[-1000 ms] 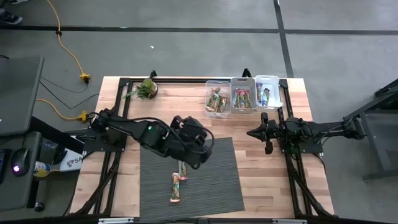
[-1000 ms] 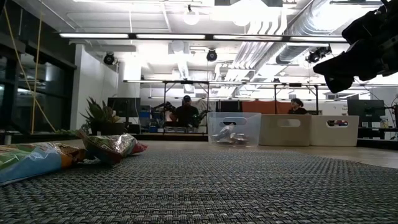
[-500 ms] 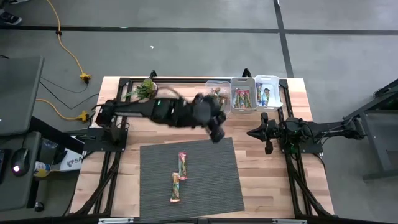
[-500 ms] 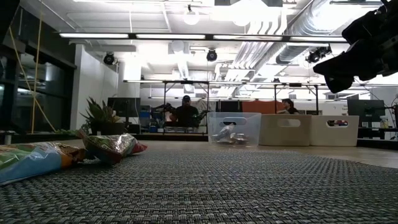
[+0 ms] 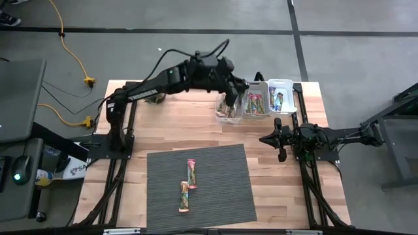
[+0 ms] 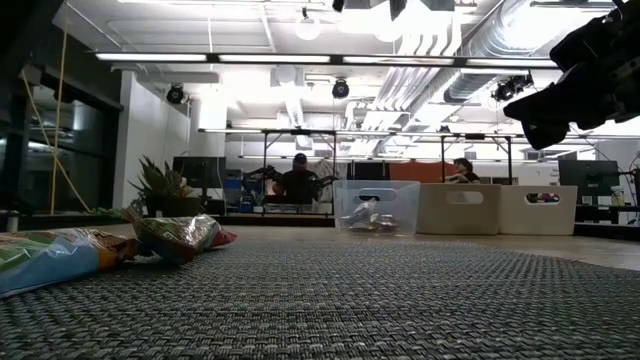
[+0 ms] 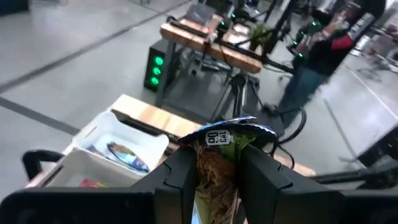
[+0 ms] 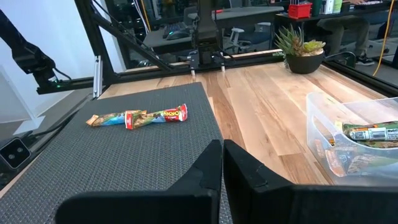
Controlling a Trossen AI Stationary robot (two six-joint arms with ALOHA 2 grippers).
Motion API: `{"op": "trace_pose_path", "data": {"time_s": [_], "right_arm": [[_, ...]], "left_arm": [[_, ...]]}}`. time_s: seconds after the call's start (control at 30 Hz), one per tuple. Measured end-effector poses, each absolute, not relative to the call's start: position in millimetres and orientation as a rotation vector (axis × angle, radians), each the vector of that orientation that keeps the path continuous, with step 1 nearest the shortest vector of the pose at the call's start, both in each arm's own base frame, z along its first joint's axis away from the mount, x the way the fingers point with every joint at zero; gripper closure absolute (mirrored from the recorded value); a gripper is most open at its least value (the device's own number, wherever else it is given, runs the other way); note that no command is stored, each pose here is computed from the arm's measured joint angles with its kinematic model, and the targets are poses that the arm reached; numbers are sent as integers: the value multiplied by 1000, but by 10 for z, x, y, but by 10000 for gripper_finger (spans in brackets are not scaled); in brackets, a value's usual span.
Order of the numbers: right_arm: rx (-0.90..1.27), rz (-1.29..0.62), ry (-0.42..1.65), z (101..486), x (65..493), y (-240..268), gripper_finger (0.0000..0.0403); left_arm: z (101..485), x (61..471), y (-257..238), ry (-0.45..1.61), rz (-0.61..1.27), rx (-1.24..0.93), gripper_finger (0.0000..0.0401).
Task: Pick and place Granola Bars by type
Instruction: Put the blue granola bar into the white bin
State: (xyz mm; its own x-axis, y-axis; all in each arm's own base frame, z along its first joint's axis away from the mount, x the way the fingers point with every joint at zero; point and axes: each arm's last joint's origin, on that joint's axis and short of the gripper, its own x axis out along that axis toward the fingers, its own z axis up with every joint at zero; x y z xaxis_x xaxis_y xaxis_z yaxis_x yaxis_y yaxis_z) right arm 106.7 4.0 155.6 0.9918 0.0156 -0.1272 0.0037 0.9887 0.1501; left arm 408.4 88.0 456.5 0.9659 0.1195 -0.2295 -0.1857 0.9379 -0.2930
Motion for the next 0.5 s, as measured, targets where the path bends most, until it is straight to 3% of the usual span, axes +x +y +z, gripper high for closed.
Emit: {"op": "trace_pose_path", "data": {"time_s": [0.5], "right_arm": [[151,6,129,1555,1067,40,402]], "left_arm": [[4164,4397,1321,233,-44,-375,307]]}}
